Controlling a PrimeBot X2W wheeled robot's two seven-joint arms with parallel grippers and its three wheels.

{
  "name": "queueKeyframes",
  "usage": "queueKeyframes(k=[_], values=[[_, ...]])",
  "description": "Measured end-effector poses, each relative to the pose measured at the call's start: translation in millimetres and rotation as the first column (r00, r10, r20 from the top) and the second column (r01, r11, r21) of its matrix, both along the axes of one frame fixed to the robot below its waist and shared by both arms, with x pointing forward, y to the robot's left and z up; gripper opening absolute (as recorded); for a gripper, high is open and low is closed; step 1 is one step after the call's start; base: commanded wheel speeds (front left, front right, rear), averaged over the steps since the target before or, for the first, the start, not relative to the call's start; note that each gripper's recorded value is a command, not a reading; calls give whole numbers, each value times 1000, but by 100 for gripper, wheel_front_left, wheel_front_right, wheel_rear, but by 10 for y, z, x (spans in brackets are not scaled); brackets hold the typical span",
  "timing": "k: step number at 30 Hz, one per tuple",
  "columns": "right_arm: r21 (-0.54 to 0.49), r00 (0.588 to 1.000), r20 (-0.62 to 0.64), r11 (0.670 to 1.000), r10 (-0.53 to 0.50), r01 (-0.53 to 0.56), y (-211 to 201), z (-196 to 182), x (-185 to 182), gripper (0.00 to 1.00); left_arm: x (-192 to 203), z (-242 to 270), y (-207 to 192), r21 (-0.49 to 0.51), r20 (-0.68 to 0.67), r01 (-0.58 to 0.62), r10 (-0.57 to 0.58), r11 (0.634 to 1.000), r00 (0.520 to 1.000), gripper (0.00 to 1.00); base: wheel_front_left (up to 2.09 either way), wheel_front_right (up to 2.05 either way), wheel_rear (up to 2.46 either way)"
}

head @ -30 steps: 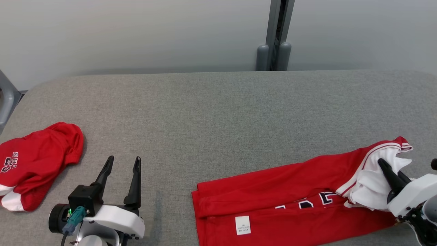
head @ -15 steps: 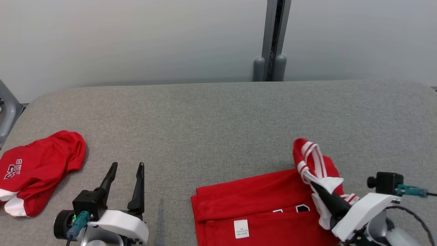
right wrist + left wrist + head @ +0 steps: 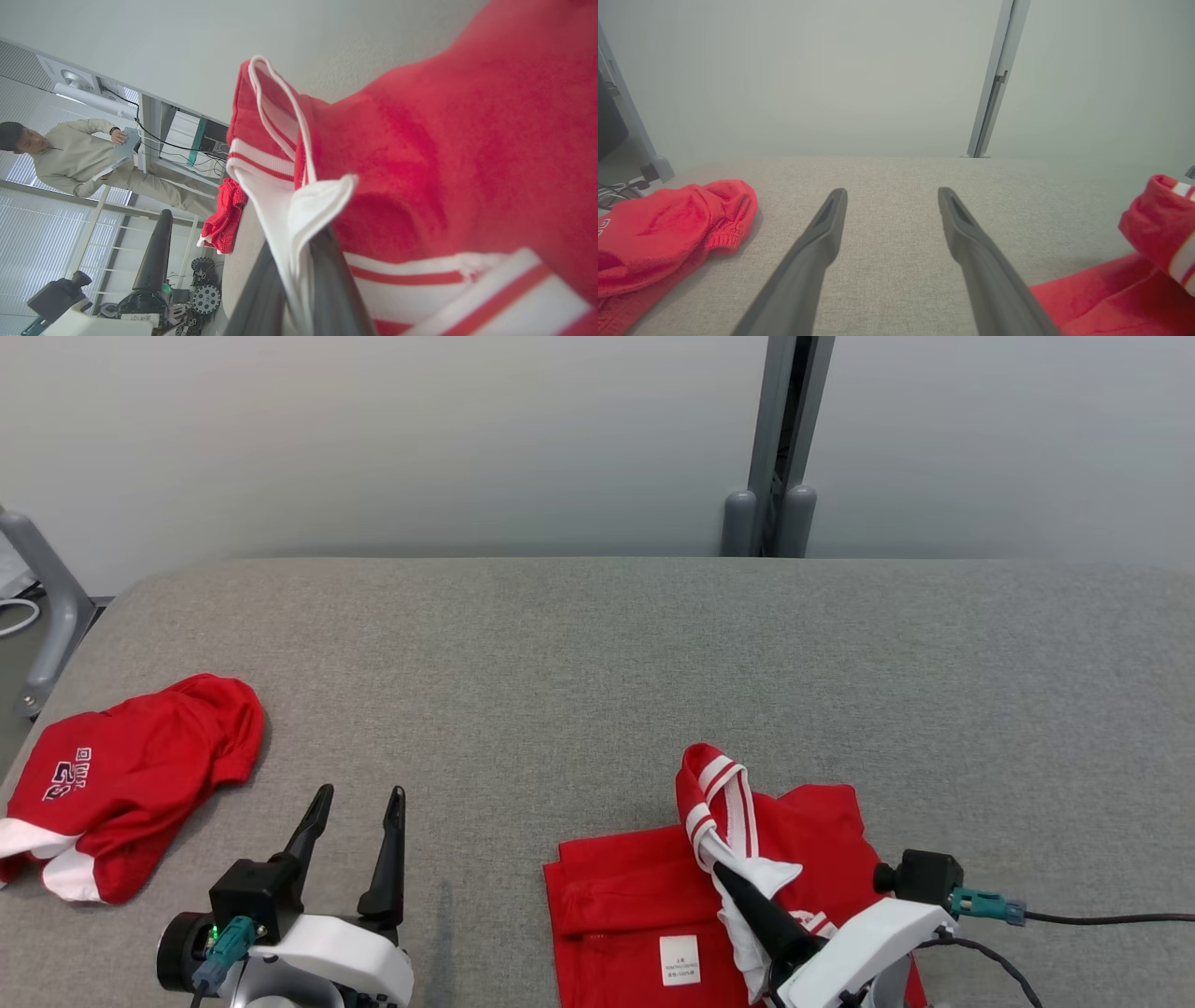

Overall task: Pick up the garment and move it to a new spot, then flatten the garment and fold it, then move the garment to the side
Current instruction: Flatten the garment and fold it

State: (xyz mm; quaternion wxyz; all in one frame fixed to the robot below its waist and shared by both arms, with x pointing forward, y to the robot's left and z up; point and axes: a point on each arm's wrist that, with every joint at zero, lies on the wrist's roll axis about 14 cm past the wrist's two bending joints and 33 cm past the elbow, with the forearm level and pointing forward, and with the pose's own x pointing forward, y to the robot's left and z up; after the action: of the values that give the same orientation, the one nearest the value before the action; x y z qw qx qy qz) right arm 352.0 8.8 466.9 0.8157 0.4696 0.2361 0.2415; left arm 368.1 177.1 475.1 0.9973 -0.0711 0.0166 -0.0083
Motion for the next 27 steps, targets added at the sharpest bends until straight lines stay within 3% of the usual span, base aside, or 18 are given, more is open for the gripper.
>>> queueKeyframes(k=[9,22,23,24,25,27], values=[[116,992,-65,988,107,-99,459,-2,-193,0,-80,-89,135,1,-28,-40,40,999,999,100,0,0,0],[90,976,-128,982,176,-165,766,-236,-218,0,-146,-192,219,-3,-60,-73,73,997,996,100,0,0,0],[75,976,-134,984,171,-162,761,-283,-210,41,-143,-191,220,-4,-60,-75,74,997,995,100,0,0,0],[63,975,-143,985,169,-161,755,-328,-208,90,-139,-190,223,-3,-60,-76,76,997,995,100,0,0,0],[54,973,-155,985,170,-163,755,-372,-212,100,-137,-188,226,-1,-60,-77,76,997,995,100,0,0,0],[65,968,-187,985,167,-157,760,-418,-229,100,-141,-190,227,-2,-60,-79,78,997,995,100,0,0,0]])
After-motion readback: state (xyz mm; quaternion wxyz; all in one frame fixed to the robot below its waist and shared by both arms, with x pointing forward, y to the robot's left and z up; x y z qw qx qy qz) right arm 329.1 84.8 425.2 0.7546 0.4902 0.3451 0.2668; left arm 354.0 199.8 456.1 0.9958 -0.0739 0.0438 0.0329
